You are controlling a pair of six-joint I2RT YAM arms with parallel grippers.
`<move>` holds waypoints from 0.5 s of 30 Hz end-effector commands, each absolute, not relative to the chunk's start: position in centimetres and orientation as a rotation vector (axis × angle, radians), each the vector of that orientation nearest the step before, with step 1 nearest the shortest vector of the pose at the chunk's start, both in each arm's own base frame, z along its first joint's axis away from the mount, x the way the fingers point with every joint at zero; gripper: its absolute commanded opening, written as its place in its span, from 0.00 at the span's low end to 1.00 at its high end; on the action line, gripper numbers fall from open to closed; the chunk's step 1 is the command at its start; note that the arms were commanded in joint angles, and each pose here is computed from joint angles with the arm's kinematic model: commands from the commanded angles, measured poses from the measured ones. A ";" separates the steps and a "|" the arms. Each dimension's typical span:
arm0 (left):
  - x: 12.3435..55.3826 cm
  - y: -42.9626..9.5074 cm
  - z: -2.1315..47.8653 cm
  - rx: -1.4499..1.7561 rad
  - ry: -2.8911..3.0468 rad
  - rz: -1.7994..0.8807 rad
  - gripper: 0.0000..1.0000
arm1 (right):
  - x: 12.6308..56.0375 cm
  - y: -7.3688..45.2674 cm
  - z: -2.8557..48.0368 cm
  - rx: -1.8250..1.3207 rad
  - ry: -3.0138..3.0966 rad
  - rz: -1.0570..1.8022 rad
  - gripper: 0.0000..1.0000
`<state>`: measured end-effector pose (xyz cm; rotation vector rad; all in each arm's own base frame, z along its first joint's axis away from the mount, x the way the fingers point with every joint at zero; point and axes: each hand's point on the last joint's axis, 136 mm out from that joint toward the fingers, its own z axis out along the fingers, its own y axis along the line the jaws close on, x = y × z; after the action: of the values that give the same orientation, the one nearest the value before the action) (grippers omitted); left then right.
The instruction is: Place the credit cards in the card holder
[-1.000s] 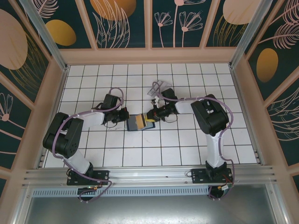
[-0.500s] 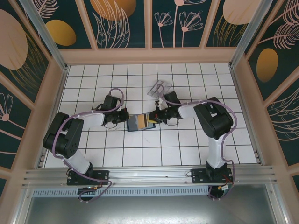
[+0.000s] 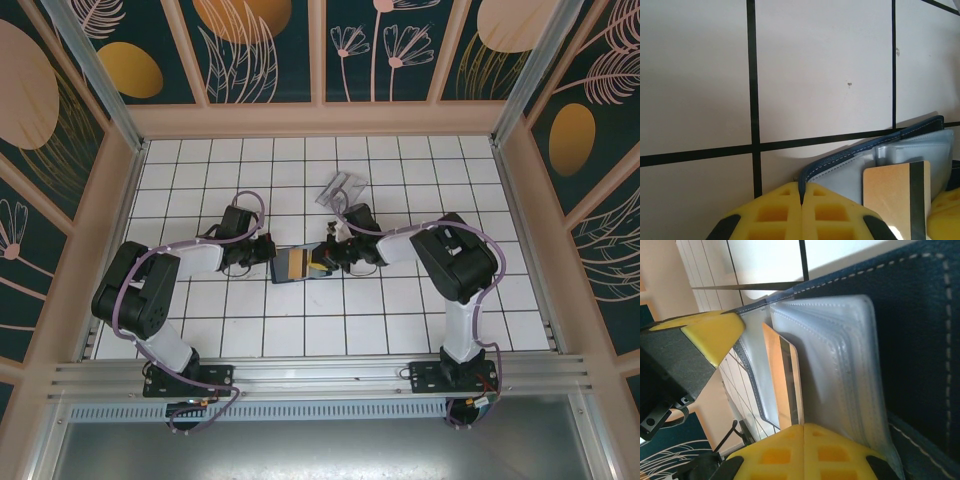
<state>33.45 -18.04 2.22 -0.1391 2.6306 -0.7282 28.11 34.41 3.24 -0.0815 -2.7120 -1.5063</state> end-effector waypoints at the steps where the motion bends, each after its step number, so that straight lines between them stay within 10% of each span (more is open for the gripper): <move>1: 33.4 -17.0 2.1 -0.185 2.625 -0.685 0.00 | 27.7 33.7 2.7 -0.116 -2.759 -1.443 0.00; 15: 33.7 -17.1 2.3 -0.171 2.618 -0.696 0.00 | 29.2 31.4 3.3 -0.008 -2.984 -1.287 0.00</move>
<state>33.42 -17.96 2.28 -0.1414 2.6268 -0.7287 28.89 33.18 3.36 -0.0077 -2.8666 -1.4006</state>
